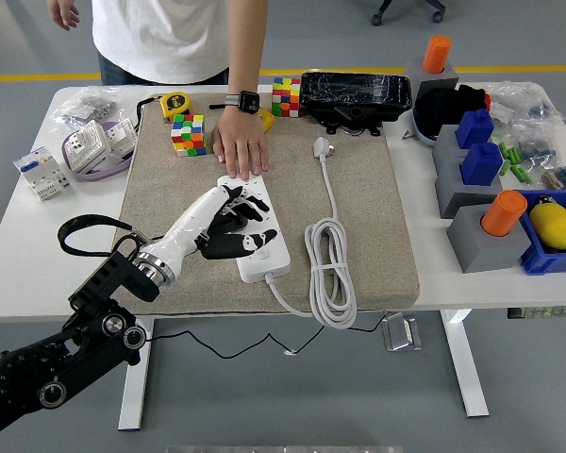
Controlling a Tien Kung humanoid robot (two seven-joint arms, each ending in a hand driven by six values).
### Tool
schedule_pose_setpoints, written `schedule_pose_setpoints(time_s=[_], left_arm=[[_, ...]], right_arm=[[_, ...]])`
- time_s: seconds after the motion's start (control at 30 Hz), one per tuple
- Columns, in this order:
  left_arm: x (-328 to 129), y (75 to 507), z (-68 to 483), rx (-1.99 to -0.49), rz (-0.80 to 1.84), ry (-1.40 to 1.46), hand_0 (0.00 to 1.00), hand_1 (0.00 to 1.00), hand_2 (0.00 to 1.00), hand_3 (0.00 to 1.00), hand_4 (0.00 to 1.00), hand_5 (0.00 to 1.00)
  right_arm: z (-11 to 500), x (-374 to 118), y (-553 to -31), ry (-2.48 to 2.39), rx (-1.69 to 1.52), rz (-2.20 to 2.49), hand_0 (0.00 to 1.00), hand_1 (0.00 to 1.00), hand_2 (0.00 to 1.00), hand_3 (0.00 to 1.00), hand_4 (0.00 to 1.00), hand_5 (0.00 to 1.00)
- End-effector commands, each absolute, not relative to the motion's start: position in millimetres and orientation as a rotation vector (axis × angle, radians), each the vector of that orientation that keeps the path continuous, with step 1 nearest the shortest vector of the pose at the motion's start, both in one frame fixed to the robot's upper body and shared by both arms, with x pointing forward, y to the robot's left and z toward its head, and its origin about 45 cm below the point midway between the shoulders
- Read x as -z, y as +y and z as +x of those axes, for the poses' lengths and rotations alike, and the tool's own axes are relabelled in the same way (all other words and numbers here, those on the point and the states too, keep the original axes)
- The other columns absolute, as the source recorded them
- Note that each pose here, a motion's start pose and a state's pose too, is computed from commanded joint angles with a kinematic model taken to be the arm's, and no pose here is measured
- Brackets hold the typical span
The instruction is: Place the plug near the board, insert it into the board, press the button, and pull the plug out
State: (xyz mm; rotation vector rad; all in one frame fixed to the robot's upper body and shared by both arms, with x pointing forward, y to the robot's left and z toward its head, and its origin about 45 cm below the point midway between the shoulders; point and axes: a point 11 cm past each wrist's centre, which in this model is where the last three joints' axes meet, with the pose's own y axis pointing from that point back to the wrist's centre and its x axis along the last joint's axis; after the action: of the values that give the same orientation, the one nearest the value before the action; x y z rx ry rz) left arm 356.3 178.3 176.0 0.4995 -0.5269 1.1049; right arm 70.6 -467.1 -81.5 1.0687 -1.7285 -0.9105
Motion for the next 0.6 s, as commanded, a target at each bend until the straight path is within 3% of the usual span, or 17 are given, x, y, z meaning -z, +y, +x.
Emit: schedule_pose_setpoints(time_s=[0.13, 0.17, 0.37, 0.4, 0.57, 0.6], left_arm=[[-174.3, 179.6, 359.3, -1.099, 0.526, -0.542, 0.559, 0.647, 0.611, 0.602, 0.809, 0.276], [-173.8, 179.4, 359.4, -1.093, 0.536, -0.549, 0.330, 0.478, 0.532, 0.655, 0.822, 0.202], [-171.9, 174.2, 357.4, -1.033, 0.598, -0.563, 0.330, 0.478, 0.532, 0.655, 0.822, 0.202], [-170.9, 173.1, 356.5, -1.020, 0.607, -0.557, 0.088, 0.087, 0.152, 0.811, 0.770, 0.002], [-162.8, 170.2, 351.2, -0.954, 0.686, -0.504, 0.088, 0.087, 0.152, 0.811, 0.770, 0.002], [-160.8, 169.7, 349.6, -0.934, 0.715, -0.498, 0.062, 0.070, 0.126, 0.824, 0.701, 0.002]], right_arm=[[71.0, 81.3, -467.6, -1.728, 0.909, 1.069, 0.604, 0.625, 0.622, 0.547, 0.934, 0.477], [71.0, 81.2, -467.7, -1.728, 0.909, 1.068, 0.603, 0.625, 0.622, 0.548, 0.934, 0.477], [69.8, 81.5, -467.7, -1.728, 0.912, 1.065, 0.603, 0.625, 0.622, 0.548, 0.934, 0.477], [70.1, 81.4, -467.8, -1.728, 0.911, 1.066, 0.603, 0.625, 0.622, 0.548, 0.934, 0.477], [70.8, 81.2, -467.7, -1.729, 0.910, 1.068, 0.603, 0.625, 0.622, 0.548, 0.934, 0.477], [70.8, 81.3, -467.6, -1.729, 0.910, 1.069, 0.602, 0.625, 0.622, 0.548, 0.935, 0.477]])
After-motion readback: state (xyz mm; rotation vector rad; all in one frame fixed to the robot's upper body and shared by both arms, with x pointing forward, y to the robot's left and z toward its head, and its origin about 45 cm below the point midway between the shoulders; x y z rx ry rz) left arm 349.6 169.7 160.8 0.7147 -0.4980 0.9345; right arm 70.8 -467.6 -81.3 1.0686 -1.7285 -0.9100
